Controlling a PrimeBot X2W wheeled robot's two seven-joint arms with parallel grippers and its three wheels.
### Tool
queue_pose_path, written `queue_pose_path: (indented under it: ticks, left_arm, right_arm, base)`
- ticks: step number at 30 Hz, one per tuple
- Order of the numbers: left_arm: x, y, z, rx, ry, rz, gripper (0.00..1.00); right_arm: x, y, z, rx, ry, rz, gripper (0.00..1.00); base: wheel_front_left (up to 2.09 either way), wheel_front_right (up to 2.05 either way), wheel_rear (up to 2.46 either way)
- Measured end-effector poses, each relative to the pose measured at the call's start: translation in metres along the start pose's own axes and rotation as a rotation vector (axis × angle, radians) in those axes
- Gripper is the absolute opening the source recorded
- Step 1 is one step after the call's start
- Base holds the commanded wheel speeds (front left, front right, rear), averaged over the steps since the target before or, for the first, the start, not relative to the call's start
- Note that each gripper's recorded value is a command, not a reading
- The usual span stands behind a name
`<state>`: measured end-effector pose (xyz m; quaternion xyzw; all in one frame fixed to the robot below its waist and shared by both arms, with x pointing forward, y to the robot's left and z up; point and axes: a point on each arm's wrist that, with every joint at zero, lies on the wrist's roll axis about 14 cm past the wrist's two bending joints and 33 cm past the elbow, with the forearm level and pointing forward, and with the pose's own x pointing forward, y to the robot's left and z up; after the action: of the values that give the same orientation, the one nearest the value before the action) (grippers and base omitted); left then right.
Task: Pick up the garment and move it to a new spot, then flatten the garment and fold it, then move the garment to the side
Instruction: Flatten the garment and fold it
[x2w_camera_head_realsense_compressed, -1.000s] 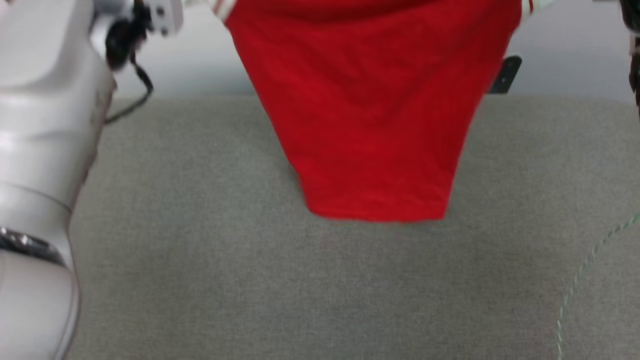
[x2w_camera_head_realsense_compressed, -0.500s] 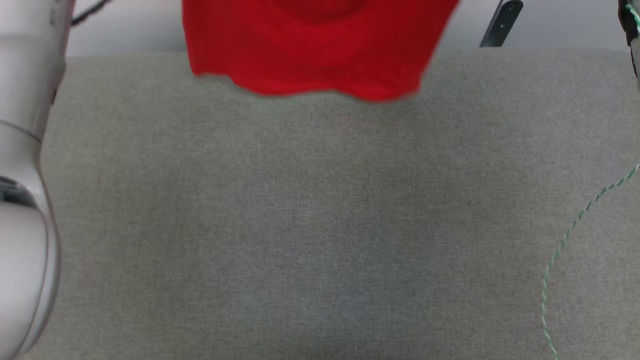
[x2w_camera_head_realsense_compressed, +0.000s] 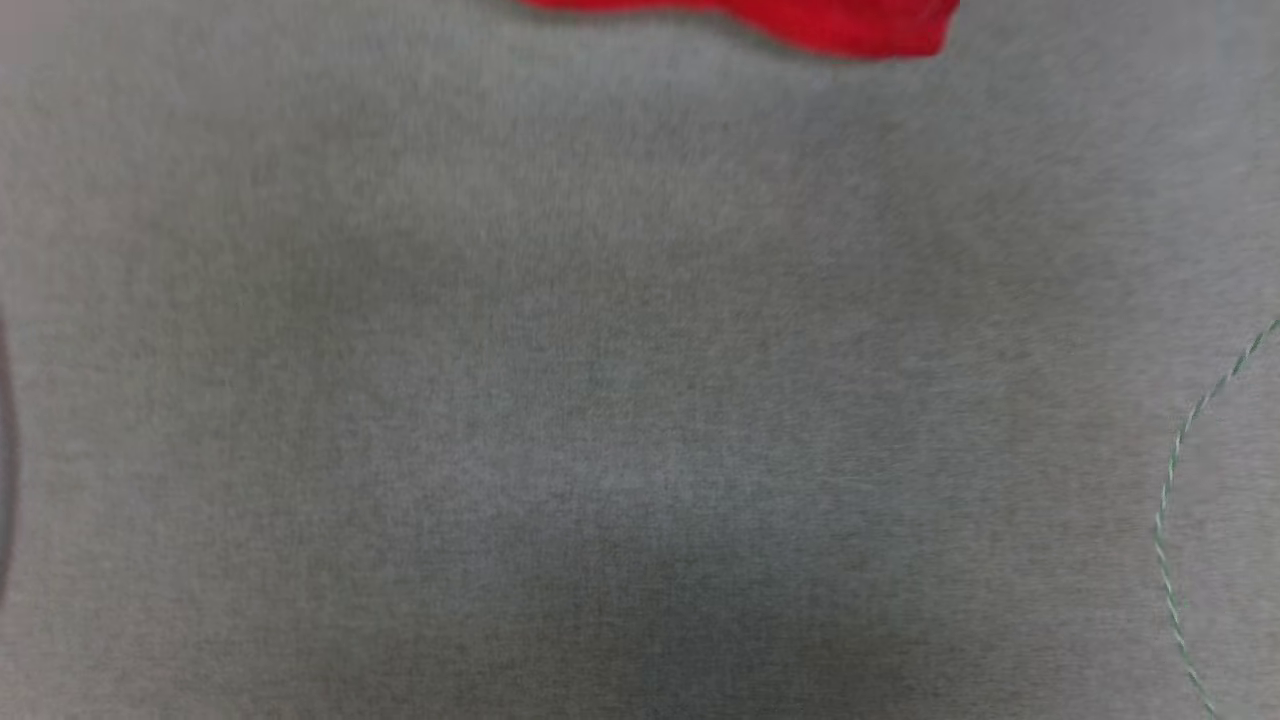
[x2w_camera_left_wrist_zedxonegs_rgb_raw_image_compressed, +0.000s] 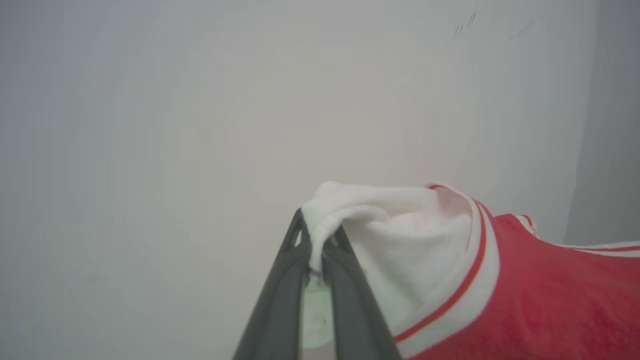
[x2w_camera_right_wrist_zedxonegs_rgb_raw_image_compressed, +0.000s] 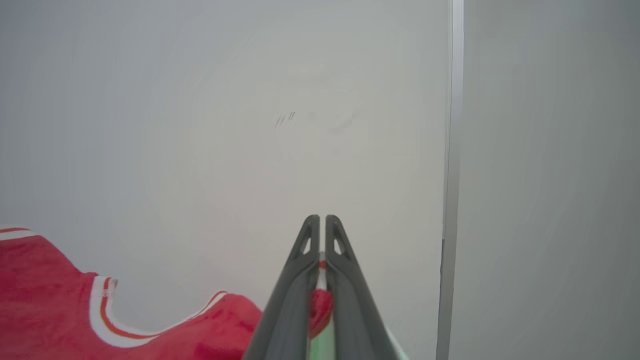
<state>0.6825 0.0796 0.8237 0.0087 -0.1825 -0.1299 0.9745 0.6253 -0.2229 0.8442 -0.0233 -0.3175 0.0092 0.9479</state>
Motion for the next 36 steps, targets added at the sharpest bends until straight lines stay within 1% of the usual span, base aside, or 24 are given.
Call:
queue_pose_path:
  ticks: [3,5,7,9,12,14,16,18,21,25,29,31,36]
  left_arm:
    - [0.013,-0.002,0.001,-0.01,-0.076,-0.013,0.0]
    - [0.019,-0.003,-0.015,-0.019,-0.087,-0.018,0.0]
    - [0.024,-0.004,-0.034,-0.024,-0.08,-0.027,0.0]
    - [0.027,-0.008,-0.052,-0.033,-0.076,-0.045,0.0]
    - [0.029,-0.005,-0.085,-0.046,-0.039,-0.037,0.0]
    - [0.029,0.003,-0.106,-0.075,-0.011,-0.013,0.0]
    - [0.026,0.01,-0.127,-0.067,0.026,0.005,0.0]
    - [0.019,0.016,-0.15,-0.062,0.076,0.019,0.0]
    - [0.009,0.022,-0.169,-0.055,0.144,0.029,0.0]
    - [-0.005,0.028,-0.172,-0.042,0.203,0.042,0.0]
    - [-0.02,0.025,-0.172,-0.036,0.251,0.027,0.0]
    - [-0.032,0.025,-0.178,-0.042,0.287,0.033,0.0]
    - [-0.051,0.022,-0.171,-0.052,0.314,0.025,0.0]
  right_arm:
    - [0.004,-0.001,-0.006,-0.037,-0.08,-0.018,0.0]
    - [0.005,0.004,-0.014,-0.041,-0.122,-0.03,0.0]
    - [0.003,0.011,-0.03,-0.056,-0.136,-0.031,0.0]
    - [0.0,0.013,-0.053,-0.05,-0.122,-0.043,0.0]
    - [-0.007,0.014,-0.097,-0.001,-0.065,-0.07,0.0]
    - [-0.013,0.022,-0.132,0.054,0.001,-0.07,0.0]
    - [-0.02,0.036,-0.163,0.069,0.064,-0.046,0.0]
    - [-0.027,0.045,-0.185,0.078,0.117,-0.03,0.0]
    - [-0.042,0.053,-0.211,0.104,0.204,-0.019,0.0]
    - [-0.05,0.057,-0.215,0.152,0.256,-0.025,0.0]
    - [-0.06,0.071,-0.212,0.17,0.311,0.02,0.0]
    - [-0.067,0.074,-0.211,0.151,0.345,0.045,0.0]
    - [-0.071,0.071,-0.19,0.167,0.355,0.054,0.0]
  base:
    - [0.0,0.0,0.0]
    - [0.0,0.0,0.0]
    - [0.0,0.0,0.0]
    - [0.0,0.0,0.0]
    - [0.0,0.0,0.0]
    - [0.0,0.0,0.0]
    - [0.0,0.0,0.0]
    - [0.0,0.0,0.0]
    - [0.0,0.0,0.0]
    - [0.0,0.0,0.0]
    - [0.0,0.0,0.0]
    - [0.0,0.0,0.0]
    - [0.0,0.0,0.0]
